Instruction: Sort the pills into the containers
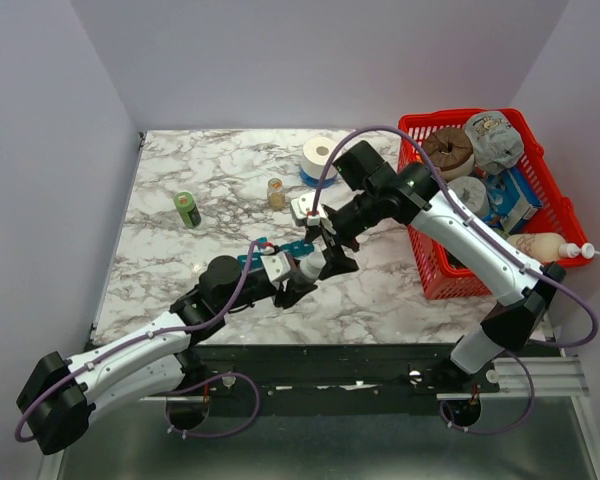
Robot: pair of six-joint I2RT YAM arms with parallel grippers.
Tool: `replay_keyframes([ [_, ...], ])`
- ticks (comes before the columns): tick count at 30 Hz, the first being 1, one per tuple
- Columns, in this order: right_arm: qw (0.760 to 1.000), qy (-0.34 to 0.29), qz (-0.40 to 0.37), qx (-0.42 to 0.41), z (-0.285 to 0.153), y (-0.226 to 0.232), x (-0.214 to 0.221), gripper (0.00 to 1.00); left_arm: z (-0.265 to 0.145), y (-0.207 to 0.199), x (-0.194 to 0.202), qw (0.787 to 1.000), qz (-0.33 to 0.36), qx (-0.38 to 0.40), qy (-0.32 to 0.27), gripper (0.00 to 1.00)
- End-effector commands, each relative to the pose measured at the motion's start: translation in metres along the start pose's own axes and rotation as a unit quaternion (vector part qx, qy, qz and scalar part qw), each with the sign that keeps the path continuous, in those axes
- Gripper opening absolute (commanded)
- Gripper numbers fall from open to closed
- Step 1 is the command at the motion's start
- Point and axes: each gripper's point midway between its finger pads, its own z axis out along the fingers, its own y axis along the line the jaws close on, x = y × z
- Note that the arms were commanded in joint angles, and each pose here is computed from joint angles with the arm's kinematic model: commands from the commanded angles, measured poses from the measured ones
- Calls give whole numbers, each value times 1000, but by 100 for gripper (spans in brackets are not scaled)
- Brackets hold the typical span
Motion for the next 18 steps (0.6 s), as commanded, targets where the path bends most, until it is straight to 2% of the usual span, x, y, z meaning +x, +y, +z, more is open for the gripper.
replay_keyframes([
  [1,996,-55,52,41,-18,-6,-35,92,-4,3,0,1000,-4,-13,-4,0],
  [3,992,-78,73,73,-24,-14,-40,96,-5,5,0,1000,-7,-20,-4,0],
  [4,986,-84,115,86,-25,-15,-40,100,-5,6,-2,1000,-7,-24,-6,0],
  [5,984,-88,126,95,-25,-16,-39,100,-5,7,-2,1000,-9,-27,-7,0],
  [10,965,-59,231,111,-4,-18,-2,100,-5,15,-6,999,-12,-50,-10,0],
  [18,951,-42,280,126,9,-29,15,95,-2,18,-5,998,-26,-57,-5,0],
])
